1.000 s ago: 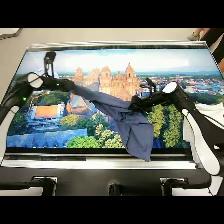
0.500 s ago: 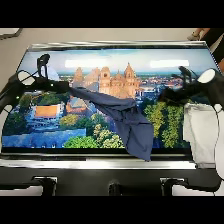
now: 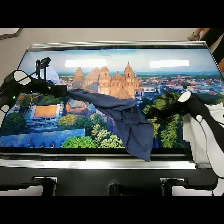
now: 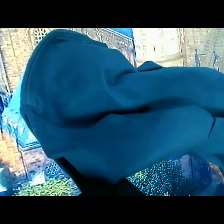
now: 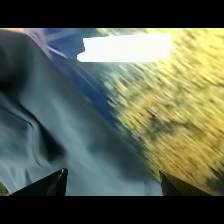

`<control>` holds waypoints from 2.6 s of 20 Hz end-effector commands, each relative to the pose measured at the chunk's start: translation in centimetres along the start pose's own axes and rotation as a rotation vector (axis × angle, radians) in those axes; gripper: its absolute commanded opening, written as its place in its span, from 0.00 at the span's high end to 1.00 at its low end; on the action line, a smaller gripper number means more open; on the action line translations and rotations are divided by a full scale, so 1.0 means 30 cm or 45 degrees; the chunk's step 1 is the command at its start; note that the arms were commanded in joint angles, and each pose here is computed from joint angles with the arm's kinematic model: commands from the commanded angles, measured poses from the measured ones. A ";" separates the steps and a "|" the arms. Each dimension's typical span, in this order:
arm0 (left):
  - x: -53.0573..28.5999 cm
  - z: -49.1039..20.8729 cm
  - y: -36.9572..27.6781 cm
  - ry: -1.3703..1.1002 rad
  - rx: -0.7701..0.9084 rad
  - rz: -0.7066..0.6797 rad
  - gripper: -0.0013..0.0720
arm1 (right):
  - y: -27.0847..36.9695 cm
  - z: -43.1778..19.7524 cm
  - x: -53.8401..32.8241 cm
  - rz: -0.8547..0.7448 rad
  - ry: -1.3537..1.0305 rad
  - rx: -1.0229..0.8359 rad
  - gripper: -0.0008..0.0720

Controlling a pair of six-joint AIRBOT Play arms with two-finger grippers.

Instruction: Fold the shirts.

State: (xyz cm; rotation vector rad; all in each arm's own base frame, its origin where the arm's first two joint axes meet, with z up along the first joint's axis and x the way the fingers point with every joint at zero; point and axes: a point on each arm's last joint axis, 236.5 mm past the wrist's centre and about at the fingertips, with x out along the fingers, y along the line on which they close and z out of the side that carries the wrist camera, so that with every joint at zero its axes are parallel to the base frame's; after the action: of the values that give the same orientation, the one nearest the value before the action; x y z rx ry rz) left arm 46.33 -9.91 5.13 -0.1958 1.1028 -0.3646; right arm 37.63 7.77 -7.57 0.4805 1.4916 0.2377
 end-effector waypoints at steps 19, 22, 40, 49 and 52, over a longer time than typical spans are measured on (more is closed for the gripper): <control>-1.320 0.404 -0.095 -1.157 0.175 0.306 0.95 | 0.451 0.216 -1.404 -0.428 -1.444 -0.524 0.92; -1.624 0.329 -0.192 -1.463 0.169 0.363 0.95 | 0.515 0.047 -1.594 -0.359 -1.636 -0.535 0.92; -0.811 0.484 0.232 -0.868 0.054 0.318 0.95 | 0.198 -0.105 -0.525 -0.218 -0.295 -0.065 0.92; 0.000 0.381 0.271 -0.325 0.033 0.134 0.95 | 0.084 0.320 -0.076 -0.062 -0.521 0.268 0.92; 0.060 0.305 0.230 -0.193 0.043 0.089 0.93 | 0.108 0.341 -0.110 -0.045 -0.547 0.256 0.81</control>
State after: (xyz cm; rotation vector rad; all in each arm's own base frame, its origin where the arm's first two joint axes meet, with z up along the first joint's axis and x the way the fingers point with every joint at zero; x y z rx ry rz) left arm 57.93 -2.34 8.78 -0.1503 0.8309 -0.2466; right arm 46.43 7.29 -2.98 0.5758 1.1462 -0.0401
